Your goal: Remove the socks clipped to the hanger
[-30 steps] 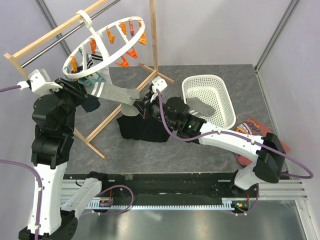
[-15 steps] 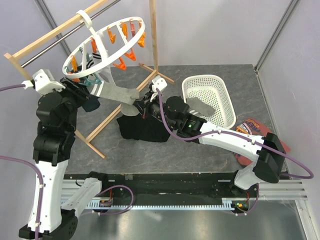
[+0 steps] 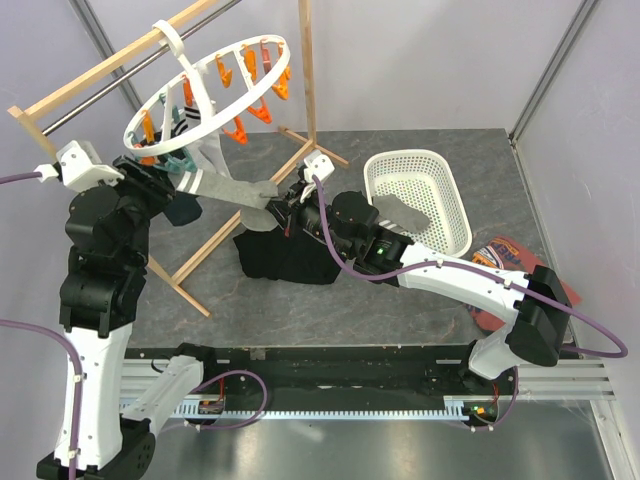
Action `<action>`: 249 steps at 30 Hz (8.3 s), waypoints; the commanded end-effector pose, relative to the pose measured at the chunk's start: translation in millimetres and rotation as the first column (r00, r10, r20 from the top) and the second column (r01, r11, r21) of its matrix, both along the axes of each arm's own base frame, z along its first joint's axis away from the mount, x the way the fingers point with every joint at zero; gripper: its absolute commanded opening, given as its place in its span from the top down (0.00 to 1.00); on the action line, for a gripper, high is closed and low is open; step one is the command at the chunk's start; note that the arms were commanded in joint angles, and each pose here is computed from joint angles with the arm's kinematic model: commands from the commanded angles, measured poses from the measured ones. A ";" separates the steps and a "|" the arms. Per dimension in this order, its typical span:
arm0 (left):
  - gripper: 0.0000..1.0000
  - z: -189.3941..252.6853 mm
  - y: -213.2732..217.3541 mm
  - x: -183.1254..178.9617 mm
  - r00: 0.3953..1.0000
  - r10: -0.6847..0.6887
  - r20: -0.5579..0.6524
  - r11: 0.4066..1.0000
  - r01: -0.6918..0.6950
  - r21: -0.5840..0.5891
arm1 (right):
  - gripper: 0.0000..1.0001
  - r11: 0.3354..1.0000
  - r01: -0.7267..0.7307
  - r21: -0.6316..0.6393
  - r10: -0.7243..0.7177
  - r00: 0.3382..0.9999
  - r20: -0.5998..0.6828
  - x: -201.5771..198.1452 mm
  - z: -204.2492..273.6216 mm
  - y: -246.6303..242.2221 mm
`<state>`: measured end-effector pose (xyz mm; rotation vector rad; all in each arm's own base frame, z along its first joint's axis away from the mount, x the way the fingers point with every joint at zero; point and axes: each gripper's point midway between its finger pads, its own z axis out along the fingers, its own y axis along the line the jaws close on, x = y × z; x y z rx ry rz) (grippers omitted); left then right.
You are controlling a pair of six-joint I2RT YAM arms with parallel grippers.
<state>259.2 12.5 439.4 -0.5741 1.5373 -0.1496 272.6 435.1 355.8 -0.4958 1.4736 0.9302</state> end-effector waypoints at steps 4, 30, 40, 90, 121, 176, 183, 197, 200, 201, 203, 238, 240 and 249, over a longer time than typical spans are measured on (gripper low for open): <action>0.44 28.3 -2.2 0.8 0.996 -0.005 0.087 0.999 0.008 -0.037 | 1.00 0.998 -0.007 0.070 0.004 0.999 0.035 -1.8 33.7 -2.6; 0.44 19.8 -8.7 15.5 0.994 -0.021 0.107 0.993 0.033 -0.112 | 1.00 0.998 -0.014 0.058 0.011 0.999 0.048 -5.5 41.3 -7.0; 0.68 22.2 -6.1 14.6 0.993 -0.014 0.120 0.994 0.026 -0.104 | 1.00 0.999 -0.014 0.043 0.012 0.999 0.049 -5.3 39.7 -6.8; 0.46 -126.8 -11.5 18.4 0.993 -0.113 -0.020 0.982 0.115 0.153 | 0.15 0.686 0.587 -0.430 -0.723 0.616 -0.313 134.8 -132.5 -323.8; 0.37 -132.1 55.1 114.8 0.971 0.212 0.113 0.618 -0.222 0.754 | 0.02 0.911 0.412 -0.007 -0.401 0.882 -0.247 98.4 5.8 -267.9; 0.98 -146.1 17.0 116.9 0.992 -0.124 -0.036 0.613 0.105 0.783 | 0.03 0.915 0.402 -0.040 -0.402 0.895 -0.193 95.2 1.2 -259.3; 0.98 -140.6 -32.3 93.1 0.970 -0.239 -0.045 0.613 0.186 0.768 | 0.06 0.928 0.372 -0.030 -0.370 0.907 -0.203 92.3 36.3 -242.4; 0.98 -111.5 -92.3 61.1 0.885 -0.466 0.025 0.670 0.334 0.663 | 0.08 0.998 0.005 0.067 -0.015 0.990 0.141 3.4 159.8 -83.2; 0.98 -114.3 -108.4 50.8 0.847 -0.532 0.018 0.651 0.395 0.648 | 0.08 1.000 -0.004 0.030 -0.001 0.985 0.172 -6.4 161.1 -56.3; 0.98 -114.0 -109.7 49.1 0.843 -0.538 0.018 0.647 0.400 0.649 | 0.08 0.999 -0.021 0.031 0.015 0.982 0.188 -16.2 168.1 -46.9; 0.98 -111.7 -110.5 45.4 0.837 -0.547 0.024 0.643 0.401 0.652 | 0.08 1.000 -0.016 -0.015 0.018 0.978 0.210 -15.8 159.2 -30.5; 0.98 -62.3 -182.9 -49.4 0.388 -0.910 0.145 0.363 0.580 0.729 | 0.24 0.951 0.306 0.037 -0.304 0.912 0.277 141.7 181.7 -48.1; 0.98 -60.6 -184.4 -49.3 0.380 -0.913 0.148 0.363 0.590 0.722 | 0.22 0.962 0.274 0.006 -0.266 0.925 0.272 133.9 177.2 -48.3; 0.98 -51.5 -191.1 -49.9 0.344 -0.929 0.139 0.336 0.623 0.707 | 0.10 0.992 0.088 -0.086 -0.069 0.977 0.204 58.1 144.6 -78.4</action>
